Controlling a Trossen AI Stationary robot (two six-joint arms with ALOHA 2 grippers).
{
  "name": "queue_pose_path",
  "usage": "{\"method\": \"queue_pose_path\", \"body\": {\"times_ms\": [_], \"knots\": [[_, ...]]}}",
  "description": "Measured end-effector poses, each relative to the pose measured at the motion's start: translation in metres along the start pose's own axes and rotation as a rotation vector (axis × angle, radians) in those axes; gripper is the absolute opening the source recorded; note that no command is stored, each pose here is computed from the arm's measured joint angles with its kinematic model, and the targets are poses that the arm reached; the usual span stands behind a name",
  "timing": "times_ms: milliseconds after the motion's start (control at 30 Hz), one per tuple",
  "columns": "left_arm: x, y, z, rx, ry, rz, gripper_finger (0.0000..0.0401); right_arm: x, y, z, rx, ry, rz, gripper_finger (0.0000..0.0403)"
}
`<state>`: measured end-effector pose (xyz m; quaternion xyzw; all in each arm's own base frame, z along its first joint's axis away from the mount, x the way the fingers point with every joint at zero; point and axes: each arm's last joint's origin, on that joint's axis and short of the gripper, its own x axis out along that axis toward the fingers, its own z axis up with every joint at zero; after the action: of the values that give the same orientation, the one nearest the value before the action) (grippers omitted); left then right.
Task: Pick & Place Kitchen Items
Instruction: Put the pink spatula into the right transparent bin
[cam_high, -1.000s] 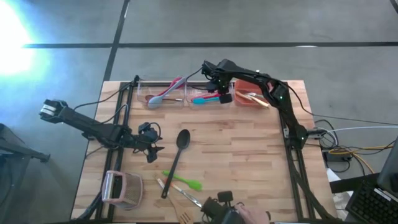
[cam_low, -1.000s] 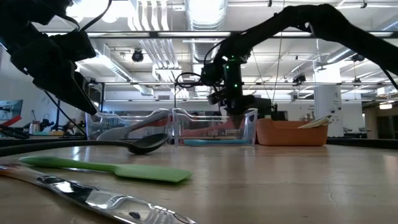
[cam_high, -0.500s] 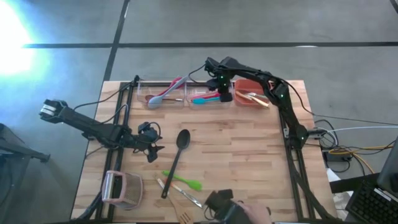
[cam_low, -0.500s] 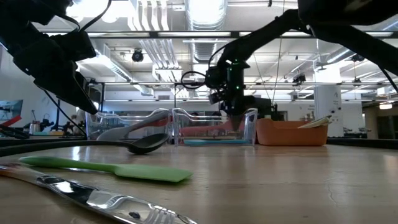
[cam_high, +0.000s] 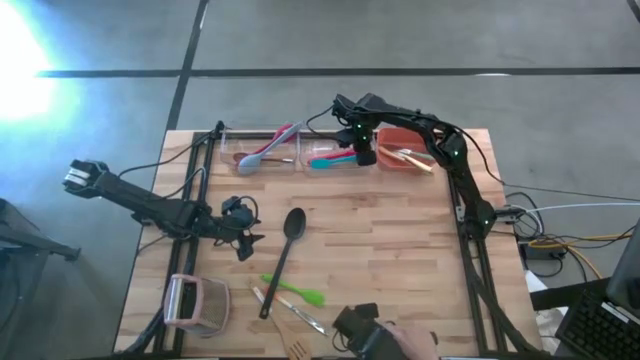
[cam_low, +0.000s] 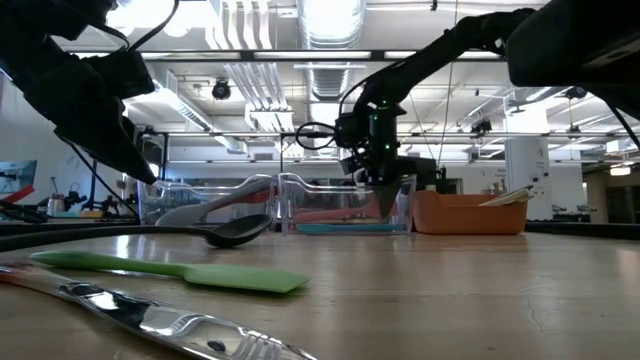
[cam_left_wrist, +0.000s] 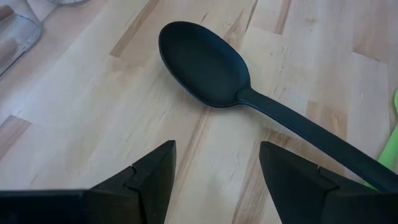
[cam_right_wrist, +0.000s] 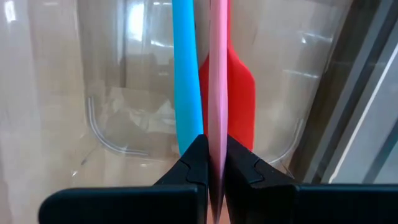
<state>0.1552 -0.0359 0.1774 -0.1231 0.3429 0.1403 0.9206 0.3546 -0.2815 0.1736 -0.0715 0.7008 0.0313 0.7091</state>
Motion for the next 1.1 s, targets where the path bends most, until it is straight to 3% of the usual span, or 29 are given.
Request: {"method": "queue_pose_path", "body": {"times_ms": [300, 867, 1100], "knots": [[0.0, 0.0, 0.0, -0.004, 0.0, 0.0, 0.0234, 0.0, -0.002, 0.001, -0.006, -0.013, -0.013, 0.0019], [0.0, 0.0, 0.0, -0.005, 0.0, 0.0, 0.0234, -0.003, -0.003, 0.006, 0.061, -0.033, -0.069, 0.0134], [0.0, 0.0, 0.0, -0.005, 0.0, 0.0, 0.0234, -0.029, 0.001, 0.008, 0.072, -0.079, -0.11, 0.0166]]}}
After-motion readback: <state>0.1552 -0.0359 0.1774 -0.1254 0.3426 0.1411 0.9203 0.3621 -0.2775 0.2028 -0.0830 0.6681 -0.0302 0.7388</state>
